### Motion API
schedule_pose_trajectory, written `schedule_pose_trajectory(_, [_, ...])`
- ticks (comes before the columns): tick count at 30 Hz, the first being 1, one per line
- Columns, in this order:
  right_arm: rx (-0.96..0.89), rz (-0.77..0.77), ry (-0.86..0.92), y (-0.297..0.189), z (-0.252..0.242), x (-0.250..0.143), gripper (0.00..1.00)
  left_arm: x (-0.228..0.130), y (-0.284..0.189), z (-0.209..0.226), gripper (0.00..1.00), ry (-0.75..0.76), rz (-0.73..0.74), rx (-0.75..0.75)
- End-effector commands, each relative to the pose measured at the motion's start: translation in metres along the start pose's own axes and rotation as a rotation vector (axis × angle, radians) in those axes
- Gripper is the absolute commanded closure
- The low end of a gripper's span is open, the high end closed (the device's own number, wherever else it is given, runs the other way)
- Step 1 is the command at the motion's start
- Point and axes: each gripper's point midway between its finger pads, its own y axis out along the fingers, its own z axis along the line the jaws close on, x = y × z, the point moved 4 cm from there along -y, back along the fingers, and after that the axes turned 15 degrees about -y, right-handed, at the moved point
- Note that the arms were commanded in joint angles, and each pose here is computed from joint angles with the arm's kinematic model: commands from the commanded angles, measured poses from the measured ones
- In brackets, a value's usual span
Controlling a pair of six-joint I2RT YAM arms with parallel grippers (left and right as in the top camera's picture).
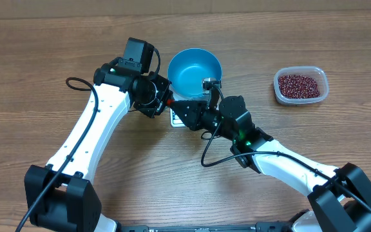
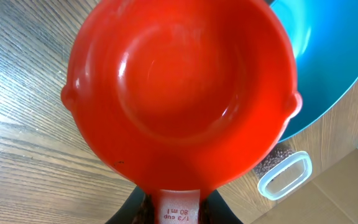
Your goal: Scoop item into bowl and weigh 150g on scale
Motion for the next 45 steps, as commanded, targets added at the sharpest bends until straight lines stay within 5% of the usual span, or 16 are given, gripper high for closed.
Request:
schedule_pose_trajectory(1, [0.023,-0.017,-0.014,0.003,0.009,0.010,0.83,-0.006,-0.014,-0.007,0.96,0.006,-0.010,-0.046])
schedule_pose_trajectory(5, [0.019,-0.011,-0.012,0.003,0.008,0.009,0.96,-0.006,-0.014,-0.007,0.96,0.006,-0.010,-0.047])
schedule_pose_trajectory(19, [0.026,-0.039,-0.078,-0.011,0.016,0.023,0.96,-0.027,-0.058,-0.038,0.90,0.431,-0.007,-0.189])
schedule_pose_trajectory(23, [-0.012,-0.033,-0.064,-0.024,0.012,0.030,0.96,-0.030,-0.093,-0.042,0.66,0.546,-0.099,-0.245])
schedule_pose_trajectory(27, [-0.060,-0.030,-0.136,-0.047,0.009,0.040,0.96,-0.034,-0.126,-0.033,0.15,0.647,-0.178,-0.276])
schedule_pose_trajectory(29, [-0.080,-0.031,-0.163,-0.059,0.009,0.045,0.96,-0.035,-0.137,-0.026,0.03,0.694,-0.211,-0.277])
schedule_pose_trajectory(37, [-0.191,-0.057,-0.238,-0.111,0.012,0.060,0.96,-0.038,-0.155,0.002,0.00,0.915,-0.247,-0.206])
schedule_pose_trajectory(45, [-0.338,-0.092,-0.289,-0.164,0.017,0.062,0.96,-0.036,-0.143,0.016,0.00,0.968,-0.274,-0.103])
